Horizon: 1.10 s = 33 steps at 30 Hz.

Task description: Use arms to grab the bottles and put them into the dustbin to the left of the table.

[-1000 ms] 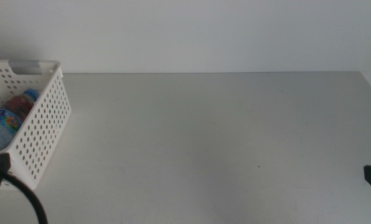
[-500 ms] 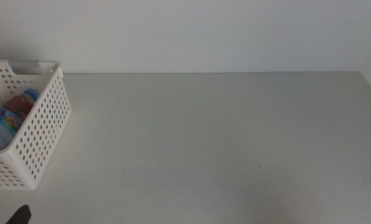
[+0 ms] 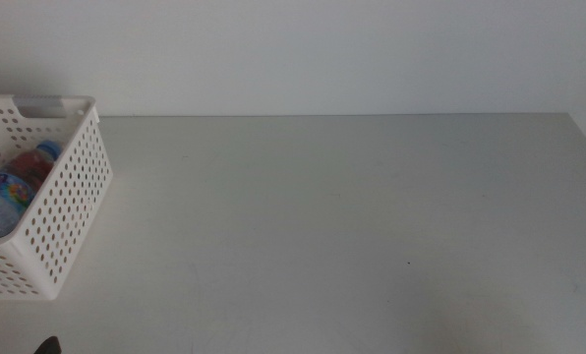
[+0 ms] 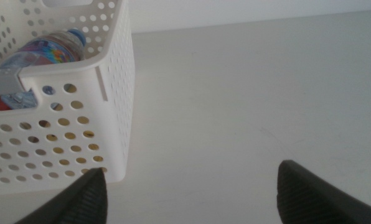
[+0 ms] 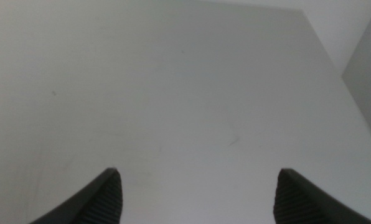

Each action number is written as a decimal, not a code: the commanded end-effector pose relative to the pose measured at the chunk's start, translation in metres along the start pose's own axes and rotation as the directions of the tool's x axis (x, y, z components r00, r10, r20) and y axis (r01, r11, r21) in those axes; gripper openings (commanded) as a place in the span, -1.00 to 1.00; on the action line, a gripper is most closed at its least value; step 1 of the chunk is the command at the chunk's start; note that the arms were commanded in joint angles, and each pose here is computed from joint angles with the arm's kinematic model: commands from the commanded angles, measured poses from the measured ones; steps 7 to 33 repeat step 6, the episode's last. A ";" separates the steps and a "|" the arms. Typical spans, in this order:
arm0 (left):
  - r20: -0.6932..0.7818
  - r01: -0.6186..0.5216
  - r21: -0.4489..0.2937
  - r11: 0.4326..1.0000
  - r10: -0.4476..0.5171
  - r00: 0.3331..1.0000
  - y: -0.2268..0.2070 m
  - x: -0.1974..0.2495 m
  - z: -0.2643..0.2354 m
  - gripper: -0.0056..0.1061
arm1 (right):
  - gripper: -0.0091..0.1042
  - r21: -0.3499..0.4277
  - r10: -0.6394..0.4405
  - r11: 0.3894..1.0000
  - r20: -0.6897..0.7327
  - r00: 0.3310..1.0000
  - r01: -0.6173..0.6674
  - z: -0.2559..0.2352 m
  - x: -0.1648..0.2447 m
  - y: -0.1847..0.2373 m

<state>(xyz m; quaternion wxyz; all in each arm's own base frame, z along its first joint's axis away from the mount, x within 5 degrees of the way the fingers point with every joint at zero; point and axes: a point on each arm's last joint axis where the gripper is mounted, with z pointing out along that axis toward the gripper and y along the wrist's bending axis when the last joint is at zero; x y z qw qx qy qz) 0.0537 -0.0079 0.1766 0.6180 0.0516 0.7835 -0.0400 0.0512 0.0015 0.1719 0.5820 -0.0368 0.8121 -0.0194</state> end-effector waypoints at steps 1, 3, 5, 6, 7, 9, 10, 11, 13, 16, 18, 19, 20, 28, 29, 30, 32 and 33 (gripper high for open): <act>0.103 0.030 0.002 1.000 -0.030 0.994 0.000 -0.007 -0.002 0.78 | 0.25 0.021 -0.005 1.000 0.103 0.995 0.002 -0.001 -0.007 -0.001; 0.103 0.030 0.002 1.000 -0.030 0.994 0.000 -0.007 -0.002 0.78 | 0.25 0.024 -0.005 1.000 0.122 0.993 0.002 -0.001 -0.009 -0.002; 0.103 0.030 0.002 1.000 -0.030 0.994 0.000 -0.007 -0.002 0.78 | 0.25 0.024 -0.005 1.000 0.123 0.992 0.002 -0.001 -0.009 -0.002; 0.103 0.030 0.002 1.000 -0.030 0.994 0.000 -0.007 -0.002 0.78 | 0.25 0.023 -0.005 1.000 0.123 0.992 0.002 -0.001 -0.009 -0.002; 0.103 0.030 0.002 1.000 -0.030 0.994 0.000 -0.007 -0.002 0.78 | 0.25 0.023 -0.005 1.000 0.123 0.992 0.002 -0.001 -0.009 -0.002; 0.103 0.030 0.002 1.000 -0.030 0.994 0.000 -0.007 -0.002 0.78 | 0.25 0.023 -0.005 1.000 0.123 0.992 0.002 -0.001 -0.009 -0.002; 0.103 0.030 0.002 1.000 -0.030 0.994 0.000 -0.007 -0.002 0.78 | 0.25 0.023 -0.005 1.000 0.123 0.992 0.002 -0.001 -0.009 -0.002; 0.103 0.030 0.002 1.000 -0.030 0.994 0.000 -0.007 -0.002 0.78 | 0.25 0.023 -0.005 1.000 0.123 0.992 0.002 -0.001 -0.009 -0.002; 0.103 0.030 0.002 1.000 -0.030 0.994 0.000 -0.007 -0.002 0.78 | 0.25 0.023 -0.005 1.000 0.123 0.992 0.002 -0.001 -0.009 -0.002; 0.103 0.030 0.002 1.000 -0.030 0.994 0.000 -0.007 -0.002 0.78 | 0.25 0.023 -0.005 1.000 0.123 0.992 0.002 -0.001 -0.009 -0.002; 0.103 0.030 0.002 1.000 -0.030 0.994 0.000 -0.007 -0.002 0.78 | 0.25 0.023 -0.005 1.000 0.123 0.992 0.002 -0.001 -0.009 -0.002; 0.103 0.030 0.002 1.000 -0.030 0.994 0.000 -0.007 -0.002 0.78 | 0.25 0.023 -0.005 1.000 0.123 0.992 0.002 -0.001 -0.009 -0.002; 0.103 0.030 0.002 1.000 -0.030 0.994 0.000 -0.007 -0.002 0.78 | 0.25 0.023 -0.005 1.000 0.123 0.992 0.002 -0.001 -0.009 -0.002; 0.103 0.030 0.002 1.000 -0.030 0.994 0.000 -0.007 -0.002 0.78 | 0.25 0.023 -0.005 1.000 0.123 0.992 0.002 -0.001 -0.009 -0.002; 0.103 0.030 0.002 1.000 -0.030 0.994 0.000 -0.007 -0.002 0.78 | 0.25 0.023 -0.005 1.000 0.123 0.992 0.002 -0.001 -0.009 -0.002; 0.103 0.030 0.002 1.000 -0.030 0.994 0.000 -0.007 -0.002 0.78 | 0.25 0.023 -0.005 1.000 0.123 0.992 0.002 -0.001 -0.009 -0.002; 0.103 0.030 0.002 1.000 -0.030 0.994 0.000 -0.007 -0.002 0.78 | 0.25 0.023 -0.005 1.000 0.123 0.992 0.002 -0.001 -0.009 -0.002; 0.103 0.030 0.002 1.000 -0.030 0.994 0.000 -0.007 -0.002 0.78 | 0.25 0.023 -0.005 1.000 0.123 0.992 0.002 -0.001 -0.009 -0.002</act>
